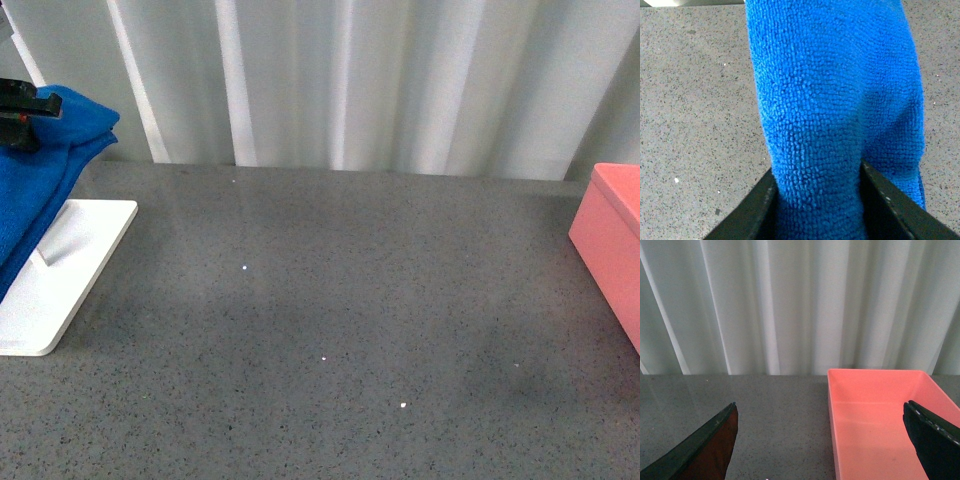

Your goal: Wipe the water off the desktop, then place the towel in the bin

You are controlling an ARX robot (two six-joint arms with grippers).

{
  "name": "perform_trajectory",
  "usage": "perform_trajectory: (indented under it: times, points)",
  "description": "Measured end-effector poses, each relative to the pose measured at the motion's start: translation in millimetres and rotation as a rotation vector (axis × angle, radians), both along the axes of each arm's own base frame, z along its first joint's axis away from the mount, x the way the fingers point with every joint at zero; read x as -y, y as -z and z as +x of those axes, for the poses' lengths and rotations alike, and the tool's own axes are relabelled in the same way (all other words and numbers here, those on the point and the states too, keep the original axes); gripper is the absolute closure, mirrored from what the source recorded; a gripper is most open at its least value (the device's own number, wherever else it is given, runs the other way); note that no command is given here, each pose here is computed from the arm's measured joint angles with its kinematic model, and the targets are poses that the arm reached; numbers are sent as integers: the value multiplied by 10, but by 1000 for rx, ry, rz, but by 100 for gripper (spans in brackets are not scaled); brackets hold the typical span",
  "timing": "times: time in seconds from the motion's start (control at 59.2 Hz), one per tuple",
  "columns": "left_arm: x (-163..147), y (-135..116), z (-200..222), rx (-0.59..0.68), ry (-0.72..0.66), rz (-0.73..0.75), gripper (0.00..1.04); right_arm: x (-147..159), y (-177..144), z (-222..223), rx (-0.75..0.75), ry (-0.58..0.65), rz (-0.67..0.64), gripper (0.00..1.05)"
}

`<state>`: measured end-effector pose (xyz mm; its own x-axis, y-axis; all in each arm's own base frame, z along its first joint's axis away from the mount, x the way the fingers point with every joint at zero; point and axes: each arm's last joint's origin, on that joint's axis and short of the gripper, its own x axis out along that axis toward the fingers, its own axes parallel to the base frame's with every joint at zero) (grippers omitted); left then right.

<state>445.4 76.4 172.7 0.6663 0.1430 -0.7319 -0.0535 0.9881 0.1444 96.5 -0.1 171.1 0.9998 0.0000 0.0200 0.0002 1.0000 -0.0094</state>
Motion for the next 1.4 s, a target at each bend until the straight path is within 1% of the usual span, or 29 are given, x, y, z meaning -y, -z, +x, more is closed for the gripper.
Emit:
perform_trajectory:
  times: [0.017,0.084,0.118,0.169,0.236,0.371,0.439,0.507,0.675,0.81,0.962,1.03,1.216,1.3,1.401]
  points:
    - [-2,0,0,0,-2,0,68,0,0,0,0,0,0,7]
    - [-23,-6,-2,6,-8,-6,84,0,0,0,0,0,0,7]
    - [-28,-19,-4,12,-6,-12,88,0,0,0,0,0,0,7]
    - [-25,-41,-13,20,-1,-19,95,0,0,0,0,0,0,7]
    - [-20,-46,-26,24,3,-28,99,0,0,0,0,0,0,7]
    - [-4,-65,-66,61,15,-26,99,0,0,0,0,0,0,7]
    - [16,-119,-100,81,32,-37,99,0,0,0,0,0,0,7]
    - [43,-196,-139,111,48,-44,99,0,0,0,0,0,0,7]
    - [165,-492,-239,191,97,-56,99,0,0,0,0,0,0,7]
    - [288,-624,-315,237,149,-96,99,0,0,0,0,0,0,7]
    - [548,-790,-447,303,282,-219,99,0,0,0,0,0,0,7]
    - [725,-901,-518,348,360,-299,99,0,0,0,0,0,0,7]
    - [1172,-1151,-723,445,496,-492,99,0,0,0,0,0,0,7]
    - [1390,-1203,-845,472,558,-593,99,0,0,0,0,0,0,7]
    - [1587,-1208,-961,501,627,-670,99,0,0,0,0,0,0,7]
